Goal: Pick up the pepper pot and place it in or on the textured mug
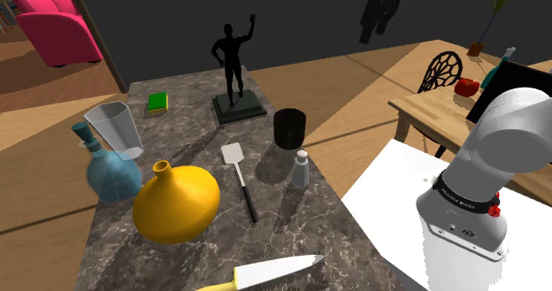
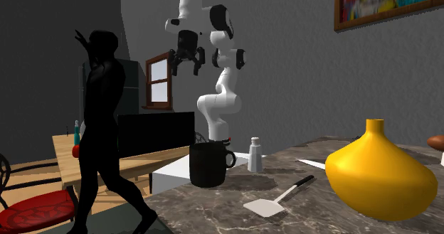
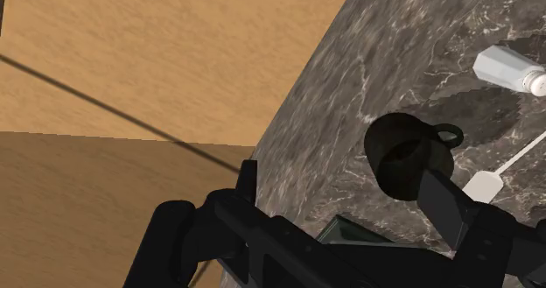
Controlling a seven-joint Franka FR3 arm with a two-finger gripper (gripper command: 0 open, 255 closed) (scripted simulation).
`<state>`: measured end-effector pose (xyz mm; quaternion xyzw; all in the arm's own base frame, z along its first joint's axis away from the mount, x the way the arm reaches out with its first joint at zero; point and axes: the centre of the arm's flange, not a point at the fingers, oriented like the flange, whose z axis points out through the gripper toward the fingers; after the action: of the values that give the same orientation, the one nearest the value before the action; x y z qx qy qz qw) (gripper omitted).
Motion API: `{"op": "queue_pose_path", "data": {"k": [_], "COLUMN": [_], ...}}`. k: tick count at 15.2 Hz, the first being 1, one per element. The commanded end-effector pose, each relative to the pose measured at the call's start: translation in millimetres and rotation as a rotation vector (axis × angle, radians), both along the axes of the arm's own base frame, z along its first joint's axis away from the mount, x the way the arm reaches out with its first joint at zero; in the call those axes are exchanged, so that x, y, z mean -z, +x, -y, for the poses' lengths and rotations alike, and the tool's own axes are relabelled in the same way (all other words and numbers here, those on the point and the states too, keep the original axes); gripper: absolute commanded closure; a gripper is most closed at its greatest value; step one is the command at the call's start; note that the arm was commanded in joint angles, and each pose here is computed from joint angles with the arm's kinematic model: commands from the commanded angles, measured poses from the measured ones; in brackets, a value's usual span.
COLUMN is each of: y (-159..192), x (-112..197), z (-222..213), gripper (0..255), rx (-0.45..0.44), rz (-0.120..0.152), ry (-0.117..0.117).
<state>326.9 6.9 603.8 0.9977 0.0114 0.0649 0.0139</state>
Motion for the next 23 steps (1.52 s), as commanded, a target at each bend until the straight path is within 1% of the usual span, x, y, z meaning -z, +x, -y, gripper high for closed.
{"op": "queue_pose_path", "data": {"k": [1, 12, 23], "y": [0, 18, 23], "x": [0, 94, 183], "z": [0, -102, -208], "gripper": [0, 0, 0], "rx": [0.000, -0.068, -0.135], "rz": [0.000, -0.068, -0.136], "ry": [0.000, 0.048, 0.095]}}
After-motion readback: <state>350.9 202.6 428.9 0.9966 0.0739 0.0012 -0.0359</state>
